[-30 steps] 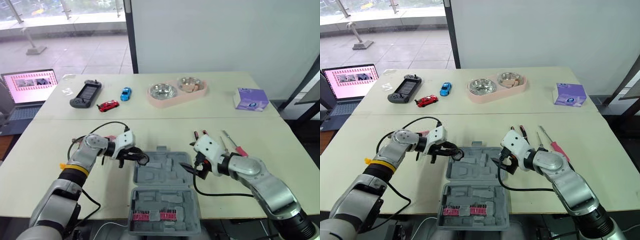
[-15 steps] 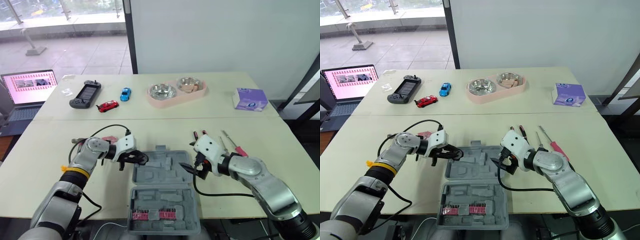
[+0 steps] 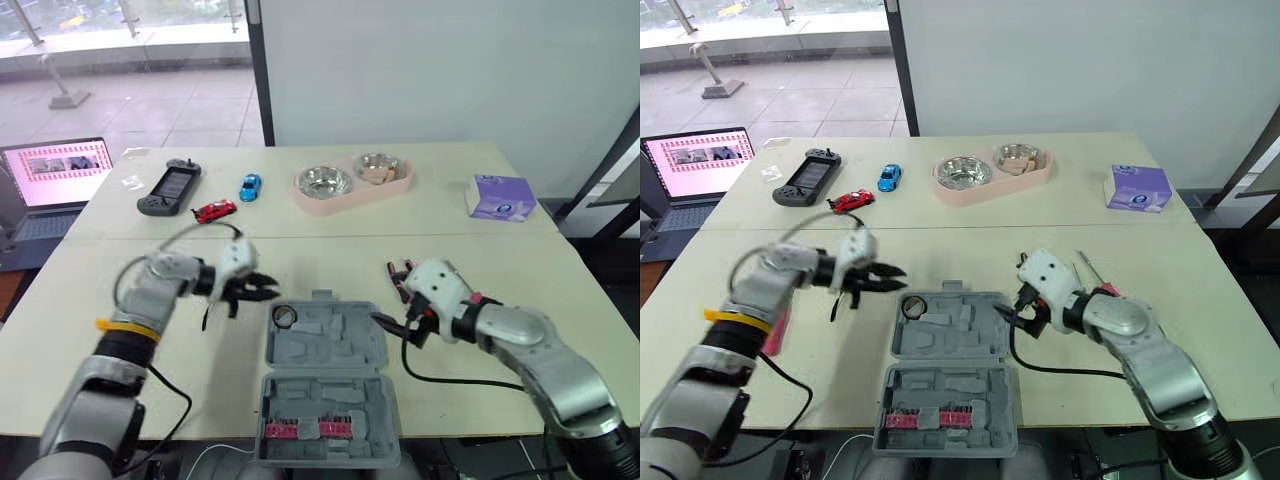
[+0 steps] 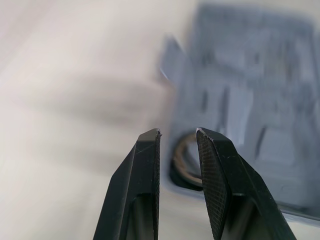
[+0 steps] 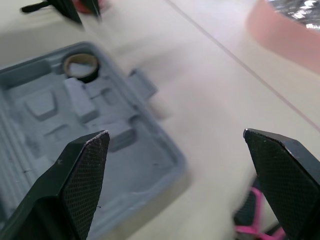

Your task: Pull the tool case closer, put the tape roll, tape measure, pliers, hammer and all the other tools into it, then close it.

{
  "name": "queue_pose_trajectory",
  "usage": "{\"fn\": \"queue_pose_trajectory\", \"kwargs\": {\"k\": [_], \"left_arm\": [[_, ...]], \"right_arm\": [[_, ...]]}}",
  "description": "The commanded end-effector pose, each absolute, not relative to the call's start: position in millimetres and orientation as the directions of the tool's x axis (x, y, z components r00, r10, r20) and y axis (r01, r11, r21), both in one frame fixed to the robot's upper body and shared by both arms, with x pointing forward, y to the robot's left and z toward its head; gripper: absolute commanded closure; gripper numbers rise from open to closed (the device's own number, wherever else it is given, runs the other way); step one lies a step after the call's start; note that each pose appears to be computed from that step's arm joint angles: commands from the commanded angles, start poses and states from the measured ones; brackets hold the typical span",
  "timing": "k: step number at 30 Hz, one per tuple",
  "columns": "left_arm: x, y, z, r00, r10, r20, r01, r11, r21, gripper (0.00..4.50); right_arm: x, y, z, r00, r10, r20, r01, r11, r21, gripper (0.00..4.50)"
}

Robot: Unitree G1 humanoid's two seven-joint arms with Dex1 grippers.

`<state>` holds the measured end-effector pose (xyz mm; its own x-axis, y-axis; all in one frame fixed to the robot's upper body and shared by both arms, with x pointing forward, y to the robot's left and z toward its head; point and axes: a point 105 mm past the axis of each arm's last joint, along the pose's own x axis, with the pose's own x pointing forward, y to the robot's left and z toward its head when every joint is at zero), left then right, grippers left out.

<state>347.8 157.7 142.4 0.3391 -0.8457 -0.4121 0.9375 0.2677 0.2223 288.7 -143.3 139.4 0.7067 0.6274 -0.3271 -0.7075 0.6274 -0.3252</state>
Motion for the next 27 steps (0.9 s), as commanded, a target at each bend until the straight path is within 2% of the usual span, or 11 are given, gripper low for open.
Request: {"fn": "queue_pose_trajectory", "kwargs": {"k": [1,5,6,8,13,15,18,27], "left_arm": [[333,183,171,0.392,-0.854,-0.343,0.918,0.335,0.214,3.29],[305,265,160,0.579,-0.706,-0.408,0.811,0.552,0.195,3.29],[292,296,153,0.647,-0.62,-0.444,0.75,0.624,0.22,3.06],[272,335,146,0.72,-0.508,-0.473,0.662,0.707,0.249,2.49],[218,415,134,0.831,-0.251,-0.497,0.431,0.855,0.289,0.05],[194,440,126,0.842,-0.159,-0.516,0.357,0.881,0.311,0.05],[173,457,117,0.84,-0.102,-0.533,0.31,0.896,0.319,0.05],[165,451,101,0.825,-0.131,-0.55,0.343,0.889,0.303,0.05]], "right_arm": [[288,-163,153,0.74,0.613,-0.277,-0.672,0.652,-0.352,0.0],[285,-214,144,0.804,0.5,-0.323,-0.594,0.707,-0.383,0.0],[282,-232,142,0.825,0.459,-0.329,-0.561,0.73,-0.389,0.0],[276,-256,140,0.85,0.407,-0.335,-0.519,0.755,-0.4,0.0],[255,-314,134,0.894,0.3,-0.333,-0.423,0.81,-0.406,0.0],[237,-342,128,0.895,0.264,-0.359,-0.401,0.827,-0.394,0.0],[220,-370,120,0.894,0.223,-0.389,-0.379,0.839,-0.39,0.0],[213,-386,110,0.901,0.2,-0.386,-0.351,0.859,-0.374,0.0]]}}
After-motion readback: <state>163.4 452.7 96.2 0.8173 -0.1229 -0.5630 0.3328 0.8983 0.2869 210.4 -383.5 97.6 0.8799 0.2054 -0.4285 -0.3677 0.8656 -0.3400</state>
